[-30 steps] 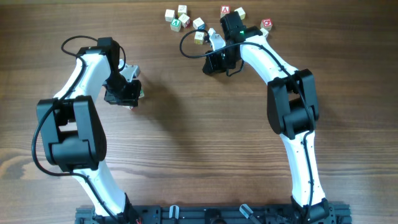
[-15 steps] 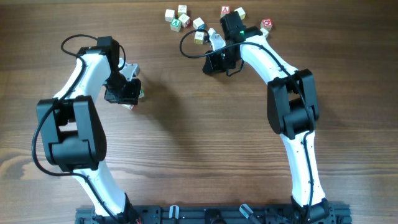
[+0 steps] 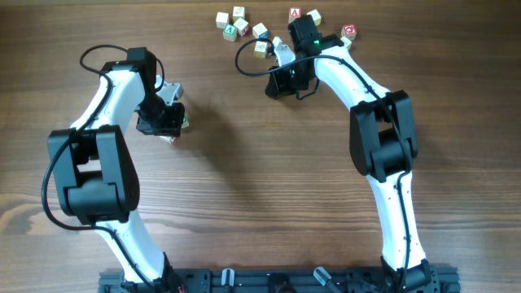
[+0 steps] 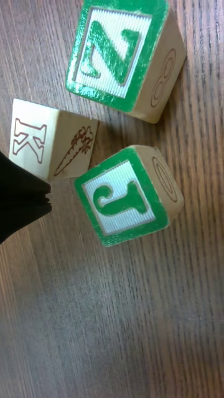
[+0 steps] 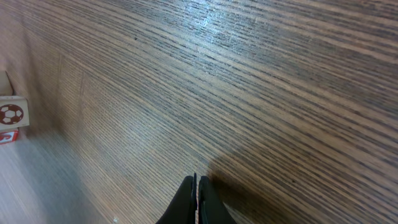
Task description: Form a circle
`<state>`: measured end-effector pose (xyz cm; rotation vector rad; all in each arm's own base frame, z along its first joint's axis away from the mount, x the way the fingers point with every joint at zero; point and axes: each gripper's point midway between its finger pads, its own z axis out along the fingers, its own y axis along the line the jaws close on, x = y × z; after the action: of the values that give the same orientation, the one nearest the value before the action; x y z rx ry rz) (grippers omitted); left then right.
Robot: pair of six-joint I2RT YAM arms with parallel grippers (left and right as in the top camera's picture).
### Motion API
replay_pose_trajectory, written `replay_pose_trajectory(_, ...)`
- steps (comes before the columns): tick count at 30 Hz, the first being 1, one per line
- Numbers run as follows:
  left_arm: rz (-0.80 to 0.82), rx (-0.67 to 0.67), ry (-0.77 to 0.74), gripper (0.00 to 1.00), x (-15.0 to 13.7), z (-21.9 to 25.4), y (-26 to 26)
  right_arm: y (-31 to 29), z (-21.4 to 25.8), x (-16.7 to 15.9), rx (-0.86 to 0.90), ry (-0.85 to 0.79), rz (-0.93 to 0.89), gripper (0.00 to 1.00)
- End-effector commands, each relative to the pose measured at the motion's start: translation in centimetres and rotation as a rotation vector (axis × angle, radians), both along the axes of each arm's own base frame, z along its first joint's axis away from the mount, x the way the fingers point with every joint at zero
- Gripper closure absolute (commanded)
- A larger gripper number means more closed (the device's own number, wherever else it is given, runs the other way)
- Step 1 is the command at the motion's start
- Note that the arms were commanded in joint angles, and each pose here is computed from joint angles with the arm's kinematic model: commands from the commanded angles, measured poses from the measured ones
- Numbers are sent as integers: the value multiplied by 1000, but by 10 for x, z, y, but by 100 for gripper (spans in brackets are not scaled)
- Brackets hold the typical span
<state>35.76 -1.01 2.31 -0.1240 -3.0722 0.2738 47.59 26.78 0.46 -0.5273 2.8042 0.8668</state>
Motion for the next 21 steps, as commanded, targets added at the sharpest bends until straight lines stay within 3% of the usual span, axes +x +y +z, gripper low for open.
replay_pose_trajectory(1,-22,8,-16,94,0,4,1,-1,22,9,8,-49,-10,96)
replay_pose_trajectory(21,-21,6,-26,96,0,-2,0,-1,23,10,9,-51,-10,96)
